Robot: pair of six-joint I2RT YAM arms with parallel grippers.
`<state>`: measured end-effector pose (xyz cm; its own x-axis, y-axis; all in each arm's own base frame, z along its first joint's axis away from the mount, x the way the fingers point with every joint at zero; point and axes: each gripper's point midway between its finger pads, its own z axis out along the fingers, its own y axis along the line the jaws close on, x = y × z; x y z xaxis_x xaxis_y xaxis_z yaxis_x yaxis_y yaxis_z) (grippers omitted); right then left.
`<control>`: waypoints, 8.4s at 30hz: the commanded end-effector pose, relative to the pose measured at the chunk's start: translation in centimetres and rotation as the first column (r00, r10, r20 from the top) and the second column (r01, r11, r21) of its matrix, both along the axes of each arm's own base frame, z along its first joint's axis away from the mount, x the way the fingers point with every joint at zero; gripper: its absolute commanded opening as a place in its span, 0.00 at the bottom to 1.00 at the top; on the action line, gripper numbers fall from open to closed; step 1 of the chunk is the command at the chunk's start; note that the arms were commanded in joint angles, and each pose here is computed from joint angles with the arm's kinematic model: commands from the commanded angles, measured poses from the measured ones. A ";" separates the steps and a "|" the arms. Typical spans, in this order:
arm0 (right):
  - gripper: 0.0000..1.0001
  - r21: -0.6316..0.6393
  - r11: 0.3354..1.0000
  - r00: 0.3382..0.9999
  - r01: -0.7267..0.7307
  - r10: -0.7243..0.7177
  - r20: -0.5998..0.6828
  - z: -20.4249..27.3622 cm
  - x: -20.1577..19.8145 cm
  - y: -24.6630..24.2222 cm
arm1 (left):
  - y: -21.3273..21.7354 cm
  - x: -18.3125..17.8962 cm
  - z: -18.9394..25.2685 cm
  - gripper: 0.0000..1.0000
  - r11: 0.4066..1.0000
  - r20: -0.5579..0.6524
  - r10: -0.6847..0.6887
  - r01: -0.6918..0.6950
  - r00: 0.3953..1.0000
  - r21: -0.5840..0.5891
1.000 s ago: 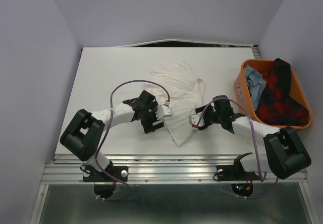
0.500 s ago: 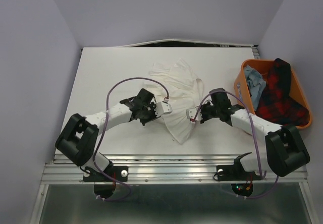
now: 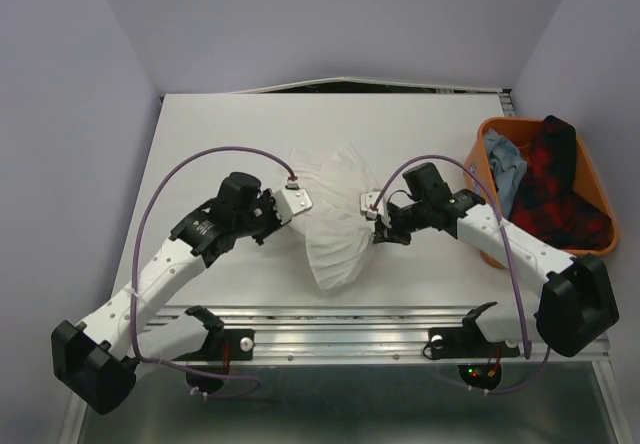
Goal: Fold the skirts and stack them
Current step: Fold the skirt
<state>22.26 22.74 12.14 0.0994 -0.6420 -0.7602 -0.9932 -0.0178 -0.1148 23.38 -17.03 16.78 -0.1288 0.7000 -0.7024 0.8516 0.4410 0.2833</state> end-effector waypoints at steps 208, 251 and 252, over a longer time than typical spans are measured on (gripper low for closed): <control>0.01 -0.207 0.622 0.041 0.755 -0.361 -0.932 -6.6 12.8 2.4 | -0.5 1.3 -8.3 0.63 0.989 -0.331 -0.102 0.132 0.938 0.069; 0.01 -0.203 0.741 0.202 0.641 -0.417 -0.886 -6.9 9.7 1.6 | -8.5 21.0 -5.3 0.00 0.997 -0.102 0.048 -0.053 0.994 -0.049; 0.01 -0.205 0.739 0.201 0.642 -0.420 -0.885 -6.9 9.6 1.6 | -8.6 21.0 -6.2 0.02 0.998 -0.113 0.049 -0.053 0.992 -0.034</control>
<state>32.24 24.02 3.61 -0.9755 -0.0828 -0.2040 -0.2187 0.4700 0.8551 42.42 -24.60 8.83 -0.2815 0.6798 -0.6772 0.8642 0.4864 0.1290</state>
